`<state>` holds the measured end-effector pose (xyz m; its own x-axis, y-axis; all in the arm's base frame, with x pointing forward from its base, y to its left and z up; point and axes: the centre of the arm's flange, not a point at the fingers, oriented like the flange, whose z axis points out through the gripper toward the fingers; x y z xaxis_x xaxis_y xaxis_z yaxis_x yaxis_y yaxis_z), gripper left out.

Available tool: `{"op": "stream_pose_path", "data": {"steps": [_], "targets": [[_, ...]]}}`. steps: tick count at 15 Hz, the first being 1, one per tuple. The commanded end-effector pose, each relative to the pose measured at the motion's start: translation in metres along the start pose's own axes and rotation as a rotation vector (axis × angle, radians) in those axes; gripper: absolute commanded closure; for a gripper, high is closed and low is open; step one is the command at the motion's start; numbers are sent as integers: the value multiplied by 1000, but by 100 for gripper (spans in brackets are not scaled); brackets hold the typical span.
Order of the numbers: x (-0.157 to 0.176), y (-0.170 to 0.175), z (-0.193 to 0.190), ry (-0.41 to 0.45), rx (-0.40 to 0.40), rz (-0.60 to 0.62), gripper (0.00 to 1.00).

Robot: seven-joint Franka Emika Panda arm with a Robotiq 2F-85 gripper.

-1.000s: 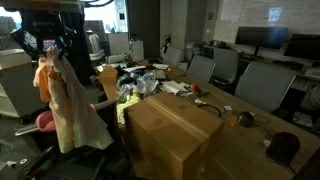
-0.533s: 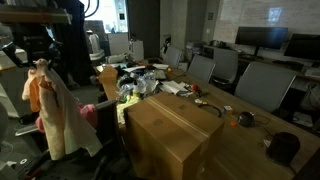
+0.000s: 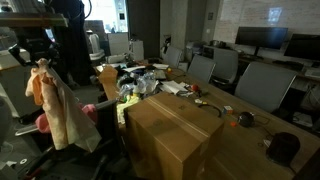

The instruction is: Hang the shirts on the box on the back of the chair

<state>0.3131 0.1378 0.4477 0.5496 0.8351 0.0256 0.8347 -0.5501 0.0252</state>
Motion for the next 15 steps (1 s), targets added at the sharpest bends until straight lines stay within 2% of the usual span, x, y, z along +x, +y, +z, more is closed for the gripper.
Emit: {"op": "stream_pose_path", "data": {"steps": [1,5,8,12,15], "targets": [[38,3,-5,48,-6,21,96],[63,1,12,100,9,65,96],[78,1,28,180,25,135,96],[87,15,46,268,55,327,96],[90,23,65,284,56,448,96]]}}
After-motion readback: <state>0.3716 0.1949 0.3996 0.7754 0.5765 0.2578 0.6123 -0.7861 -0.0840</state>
